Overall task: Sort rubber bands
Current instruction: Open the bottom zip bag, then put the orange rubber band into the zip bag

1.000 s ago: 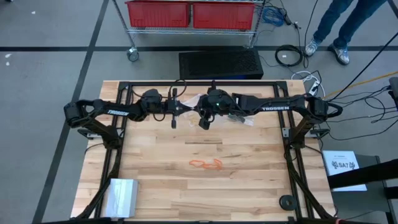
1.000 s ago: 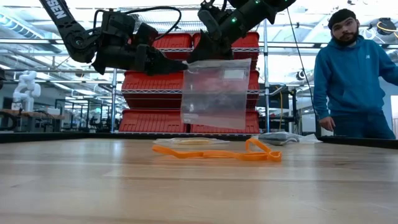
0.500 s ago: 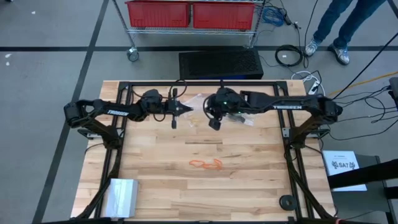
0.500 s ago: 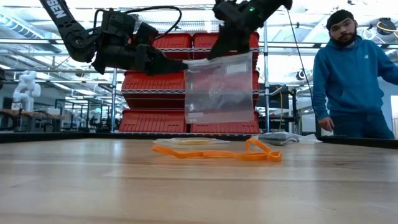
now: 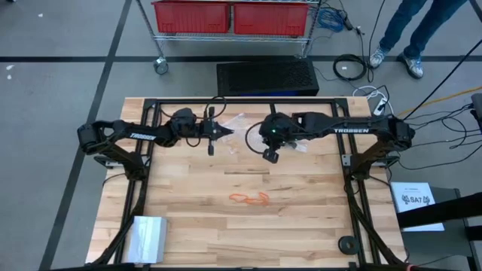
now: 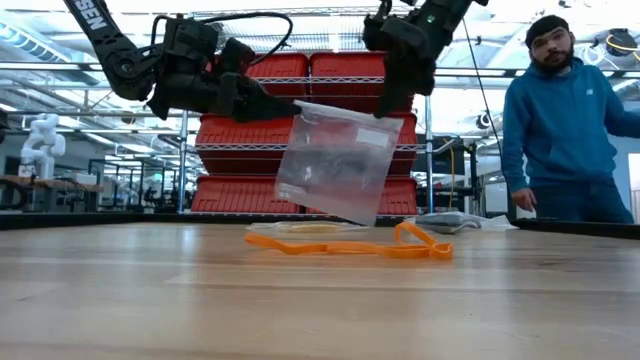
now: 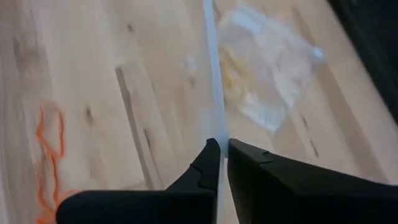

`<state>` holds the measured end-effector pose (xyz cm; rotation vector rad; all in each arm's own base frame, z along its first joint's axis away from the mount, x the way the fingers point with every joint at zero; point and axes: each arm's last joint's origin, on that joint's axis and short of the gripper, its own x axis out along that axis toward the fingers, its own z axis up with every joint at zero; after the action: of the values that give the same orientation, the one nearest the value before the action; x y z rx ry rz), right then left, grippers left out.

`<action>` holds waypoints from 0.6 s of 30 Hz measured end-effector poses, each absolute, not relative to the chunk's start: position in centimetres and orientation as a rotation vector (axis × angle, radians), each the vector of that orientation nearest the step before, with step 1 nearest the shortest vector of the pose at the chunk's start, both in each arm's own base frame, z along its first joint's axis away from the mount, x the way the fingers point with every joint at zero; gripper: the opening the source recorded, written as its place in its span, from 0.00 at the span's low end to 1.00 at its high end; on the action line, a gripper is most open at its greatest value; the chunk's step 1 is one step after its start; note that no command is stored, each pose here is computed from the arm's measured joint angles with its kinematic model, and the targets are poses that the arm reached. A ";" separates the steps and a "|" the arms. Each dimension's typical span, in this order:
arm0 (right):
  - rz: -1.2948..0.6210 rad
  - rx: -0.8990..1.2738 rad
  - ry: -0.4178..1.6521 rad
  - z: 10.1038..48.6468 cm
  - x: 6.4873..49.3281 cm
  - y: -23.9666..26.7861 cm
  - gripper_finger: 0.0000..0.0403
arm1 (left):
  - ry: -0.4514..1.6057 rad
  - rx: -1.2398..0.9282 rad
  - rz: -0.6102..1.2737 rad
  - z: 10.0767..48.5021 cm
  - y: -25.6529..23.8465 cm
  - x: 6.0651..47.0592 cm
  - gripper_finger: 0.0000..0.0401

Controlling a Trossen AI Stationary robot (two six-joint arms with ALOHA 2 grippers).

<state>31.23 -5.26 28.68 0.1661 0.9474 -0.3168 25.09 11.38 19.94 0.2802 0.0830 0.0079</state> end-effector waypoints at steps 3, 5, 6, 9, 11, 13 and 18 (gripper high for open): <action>-0.322 0.181 0.994 28.4 30.9 -5.0 0.01 | 0.087 0.279 0.013 19.9 11.4 25.1 0.00; -0.326 0.191 1.020 28.3 30.7 -4.9 0.01 | 0.089 0.278 0.015 19.9 11.4 25.1 0.00; -0.330 0.199 1.030 28.2 30.6 -4.8 0.01 | 0.089 0.278 0.015 19.9 11.4 25.1 0.00; -0.335 0.205 1.038 28.2 30.5 -4.8 0.02 | 0.089 0.278 0.016 19.9 11.4 25.1 0.00; -0.334 0.204 1.024 28.2 30.6 -4.9 0.05 | 0.092 0.277 0.018 19.9 11.4 25.1 0.00; -0.330 0.203 0.984 28.4 30.9 -4.9 0.08 | 0.100 0.273 0.017 19.8 11.4 25.1 0.00; -0.311 0.194 0.874 29.1 31.8 -5.0 0.14 | 0.106 0.270 0.015 19.7 11.4 25.1 0.00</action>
<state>31.82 -5.02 29.06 0.1935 0.8739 -0.3111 25.06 11.42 19.71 0.2701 0.1062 0.0150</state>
